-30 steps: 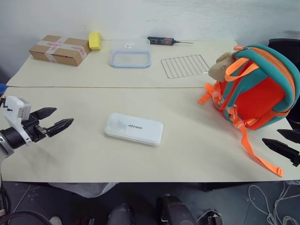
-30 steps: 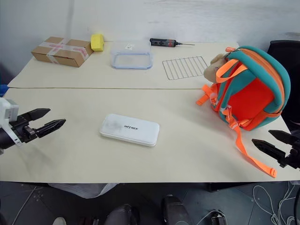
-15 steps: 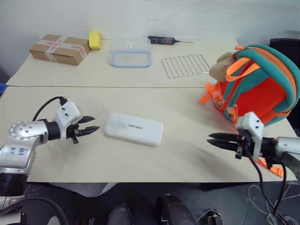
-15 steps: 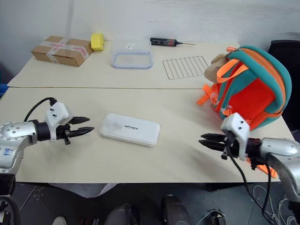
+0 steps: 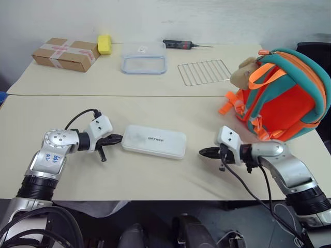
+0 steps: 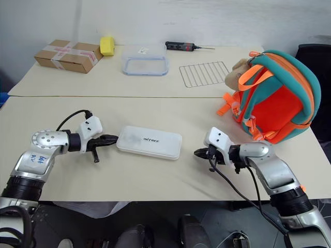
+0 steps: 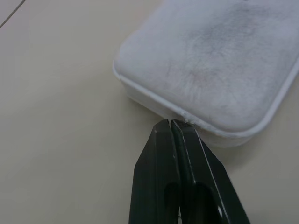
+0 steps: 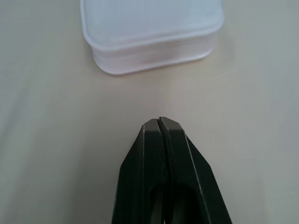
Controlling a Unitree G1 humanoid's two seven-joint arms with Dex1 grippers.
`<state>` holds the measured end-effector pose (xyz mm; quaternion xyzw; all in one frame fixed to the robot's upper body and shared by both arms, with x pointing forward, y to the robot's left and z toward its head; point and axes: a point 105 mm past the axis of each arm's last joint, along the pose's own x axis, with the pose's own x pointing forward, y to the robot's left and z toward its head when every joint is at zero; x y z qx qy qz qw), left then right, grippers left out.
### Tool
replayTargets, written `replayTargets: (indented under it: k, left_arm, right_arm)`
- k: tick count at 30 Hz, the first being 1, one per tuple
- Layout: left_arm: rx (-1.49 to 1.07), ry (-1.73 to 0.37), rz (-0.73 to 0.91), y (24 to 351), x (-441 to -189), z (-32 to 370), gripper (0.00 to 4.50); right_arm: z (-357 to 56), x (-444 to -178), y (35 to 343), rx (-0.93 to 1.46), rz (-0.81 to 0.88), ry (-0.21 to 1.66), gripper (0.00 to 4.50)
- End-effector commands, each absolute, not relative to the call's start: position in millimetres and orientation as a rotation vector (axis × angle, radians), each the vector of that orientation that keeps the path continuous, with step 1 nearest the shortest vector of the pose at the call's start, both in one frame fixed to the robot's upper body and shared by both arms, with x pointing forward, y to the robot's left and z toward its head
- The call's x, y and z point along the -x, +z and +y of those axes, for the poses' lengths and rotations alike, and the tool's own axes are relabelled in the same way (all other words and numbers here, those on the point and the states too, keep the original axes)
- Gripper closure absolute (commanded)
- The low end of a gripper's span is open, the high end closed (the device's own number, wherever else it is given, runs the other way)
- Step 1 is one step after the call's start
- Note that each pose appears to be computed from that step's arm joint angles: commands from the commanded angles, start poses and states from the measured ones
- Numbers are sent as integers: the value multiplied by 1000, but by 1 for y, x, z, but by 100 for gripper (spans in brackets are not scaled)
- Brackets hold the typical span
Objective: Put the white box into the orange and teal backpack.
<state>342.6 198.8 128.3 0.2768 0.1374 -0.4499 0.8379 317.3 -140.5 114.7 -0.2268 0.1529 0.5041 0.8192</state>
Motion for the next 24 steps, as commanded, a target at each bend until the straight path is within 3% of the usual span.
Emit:
replayTargets:
  k: [1,7,8,11,18,23,24]
  left_arm:
    - [-569,-1063,238,138,-331,174,445]
    - [-393,-1070,257,149,-325,170,445]
    - [-335,-1090,293,148,-321,172,427]
    - [-197,-1069,377,148,-319,184,368]
    - [351,-965,614,156,-320,207,152]
    - [306,-917,805,127,-314,206,5]
    - [364,-925,808,128,-316,202,2]
  right_arm:
    - [-140,-325,123,526,282,1044,450]
    - [-146,-332,123,584,283,1002,450]
    - [-145,-332,122,587,286,1008,450]
    - [-145,-333,122,601,283,1009,450]
    - [-147,-342,125,578,247,947,450]
    - [-146,-343,126,575,242,957,450]
    - [-146,-343,126,577,238,958,450]
